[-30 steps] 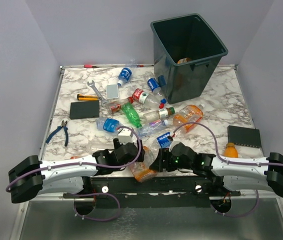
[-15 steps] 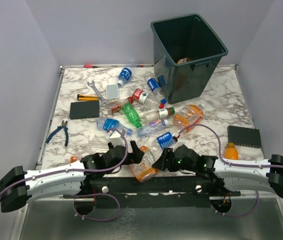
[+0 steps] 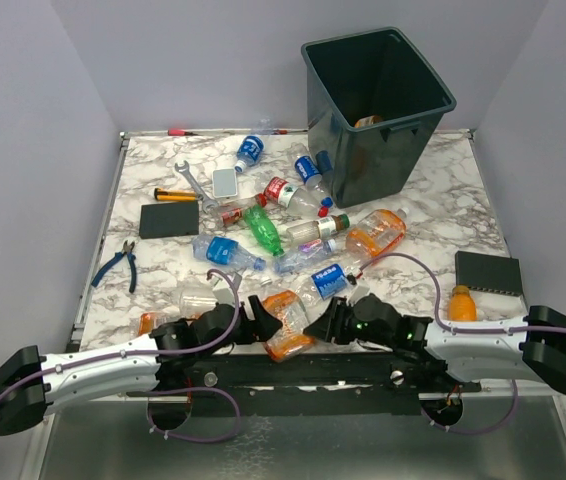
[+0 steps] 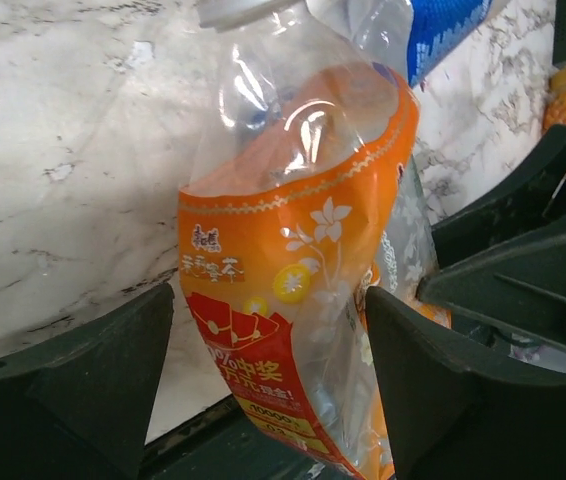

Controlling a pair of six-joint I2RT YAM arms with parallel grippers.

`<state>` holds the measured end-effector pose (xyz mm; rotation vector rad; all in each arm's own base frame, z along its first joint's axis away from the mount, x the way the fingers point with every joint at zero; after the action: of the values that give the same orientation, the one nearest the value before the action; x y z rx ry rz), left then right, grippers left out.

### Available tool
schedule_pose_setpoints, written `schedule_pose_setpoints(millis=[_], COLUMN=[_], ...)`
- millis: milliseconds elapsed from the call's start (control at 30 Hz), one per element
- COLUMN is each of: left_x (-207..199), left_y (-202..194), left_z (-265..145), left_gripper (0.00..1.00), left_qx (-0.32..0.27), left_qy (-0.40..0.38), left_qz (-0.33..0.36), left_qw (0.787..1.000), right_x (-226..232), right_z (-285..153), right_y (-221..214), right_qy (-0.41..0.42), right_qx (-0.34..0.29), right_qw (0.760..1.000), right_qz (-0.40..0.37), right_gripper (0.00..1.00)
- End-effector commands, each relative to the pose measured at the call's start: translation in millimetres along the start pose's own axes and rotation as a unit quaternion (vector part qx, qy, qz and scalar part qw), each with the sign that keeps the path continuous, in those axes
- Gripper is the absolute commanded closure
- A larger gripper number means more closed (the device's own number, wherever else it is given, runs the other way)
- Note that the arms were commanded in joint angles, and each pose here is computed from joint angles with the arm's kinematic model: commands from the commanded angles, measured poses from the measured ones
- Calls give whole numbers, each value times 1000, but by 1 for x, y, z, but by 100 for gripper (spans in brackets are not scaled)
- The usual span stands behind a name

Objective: Put the plastic bottles in the bin
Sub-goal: Pick up the plastic bottle from the corner of the board, then place the plastic bottle in the trash bin.

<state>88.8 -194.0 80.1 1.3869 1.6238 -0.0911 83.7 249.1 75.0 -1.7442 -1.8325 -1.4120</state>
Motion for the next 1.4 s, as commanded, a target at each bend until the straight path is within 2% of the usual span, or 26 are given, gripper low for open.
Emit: schedule_pose_setpoints(millis=[0, 267, 300, 400, 567, 700, 867, 1033, 1133, 1267, 1367], left_x=[-23, -53, -57, -67, -100, -125, -144, -136, -122, -109, -103], left_y=[1, 14, 16, 28, 71, 109, 144, 152, 148, 147, 147], left_z=[-2, -4, -5, -12, -46, -75, -85, -64, -49, -51, -56], left_gripper=[28, 65, 68, 75, 77, 78, 78, 77, 80, 83, 84], left_qx=[3, -24, -27, -40, -106, -167, -196, -206, -243, -319, -339], left_qy=[-85, -154, -156, -149, -164, -157, -97, -40, -32, -50, -57], left_qz=[8, 44, 55, 92, 166, 260, 422, 542, 565, 527, 514], left_qw=[996, 987, 986, 984, 967, 938, 880, 814, 787, 787, 786], right_x=[-5, 9, 11, 30, 80, 116, 154, 179, 194, 204, 205], right_z=[-2, -3, -4, -16, -60, -103, -141, -161, -165, -157, -137], right_y=[-7, -3, -1, 19, 70, 113, 158, 198, 212, 223, 221], right_qy=[12, 48, 44, 51, 57, 43, 51, 24, 5, -35, -47], right_qx=[9, 10, 7, -22, -97, -155, -243, -326, -335, -326, -306], right_qw=[1000, 998, 998, 996, 984, 965, 935, 903, 897, 903, 914], right_qz=[-11, -44, -51, -71, -142, -209, -254, -278, -287, -277, -261], right_gripper=[56, 55, 53, 39, 26, 25, 25, 23, 23, 22, 21])
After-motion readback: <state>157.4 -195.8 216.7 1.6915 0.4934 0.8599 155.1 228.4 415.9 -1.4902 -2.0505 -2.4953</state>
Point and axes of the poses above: each gripper's point midway between its finger pads, its own z axis out along the fingers, its own x axis along the line the jaws close on, y = z × x, the point moved 5 cm from there along -z, back along the fingers, and after that the axes turned 3 degrees about -z, right-handed, at the moved point
